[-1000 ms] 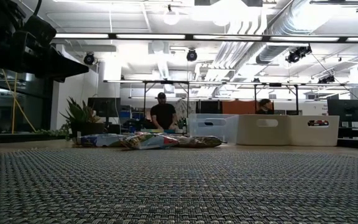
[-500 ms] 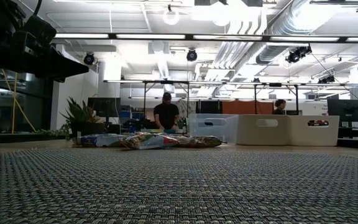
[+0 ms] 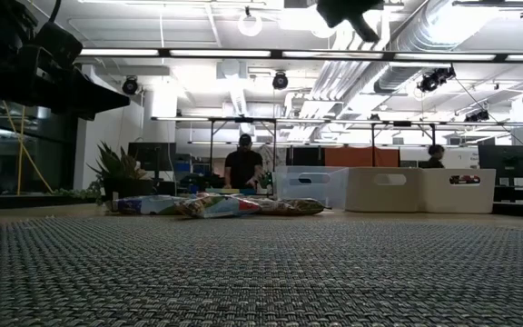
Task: Pick and place Granola Bars by type
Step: Put the yellow granola bar into the white bin
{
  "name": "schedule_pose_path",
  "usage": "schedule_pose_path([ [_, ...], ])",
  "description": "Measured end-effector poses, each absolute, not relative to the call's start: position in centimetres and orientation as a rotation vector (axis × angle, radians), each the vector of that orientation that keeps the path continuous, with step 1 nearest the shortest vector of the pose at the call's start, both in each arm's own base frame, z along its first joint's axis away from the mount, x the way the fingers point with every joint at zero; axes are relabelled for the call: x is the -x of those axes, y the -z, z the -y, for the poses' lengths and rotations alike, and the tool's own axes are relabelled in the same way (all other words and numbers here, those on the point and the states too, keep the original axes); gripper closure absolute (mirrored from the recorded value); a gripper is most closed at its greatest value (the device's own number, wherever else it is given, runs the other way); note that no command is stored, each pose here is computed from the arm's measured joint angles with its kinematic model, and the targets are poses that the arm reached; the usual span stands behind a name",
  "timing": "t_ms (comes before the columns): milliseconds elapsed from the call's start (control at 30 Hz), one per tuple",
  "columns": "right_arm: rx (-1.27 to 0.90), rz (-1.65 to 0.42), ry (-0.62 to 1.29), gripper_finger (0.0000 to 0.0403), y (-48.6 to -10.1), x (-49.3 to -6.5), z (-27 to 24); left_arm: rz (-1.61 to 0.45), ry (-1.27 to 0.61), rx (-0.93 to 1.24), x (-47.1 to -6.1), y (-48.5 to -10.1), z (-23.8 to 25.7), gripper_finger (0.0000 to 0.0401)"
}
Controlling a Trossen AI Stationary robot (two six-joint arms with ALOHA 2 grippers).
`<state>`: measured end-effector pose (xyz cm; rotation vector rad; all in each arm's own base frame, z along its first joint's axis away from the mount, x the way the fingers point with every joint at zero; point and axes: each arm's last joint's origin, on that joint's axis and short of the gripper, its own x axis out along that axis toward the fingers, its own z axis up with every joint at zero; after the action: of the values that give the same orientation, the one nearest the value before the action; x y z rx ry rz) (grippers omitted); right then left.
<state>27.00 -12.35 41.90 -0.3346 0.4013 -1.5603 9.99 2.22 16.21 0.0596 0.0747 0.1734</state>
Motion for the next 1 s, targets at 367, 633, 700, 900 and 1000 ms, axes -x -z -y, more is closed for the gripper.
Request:
schedule_pose_path([
  [367,-0.142,-0.664,1.506,0.0327,-36.0,-20.4,19.0,-0.075,-0.174,-0.06,-10.0,-16.2,-2.2,0.04],
  [633,-0.453,-0.811,1.46,0.0328,-30.2,-16.7,21.6,-0.075,-0.174,-0.06,-10.0,-16.2,-2.2,0.04],
  [700,-0.519,-0.842,1.447,0.0327,-28.3,-16.0,21.8,-0.074,-0.173,-0.06,-10.0,-16.2,-2.2,0.04],
  [900,-0.61,-0.952,1.425,0.0328,-22.7,-14.6,21.0,-0.074,-0.174,-0.06,-10.0,-16.2,-2.2,0.04],
  [1000,-0.645,-0.986,1.412,0.0327,-20.7,-14.0,20.4,-0.074,-0.174,-0.06,-10.0,-16.2,-2.2,0.04],
])
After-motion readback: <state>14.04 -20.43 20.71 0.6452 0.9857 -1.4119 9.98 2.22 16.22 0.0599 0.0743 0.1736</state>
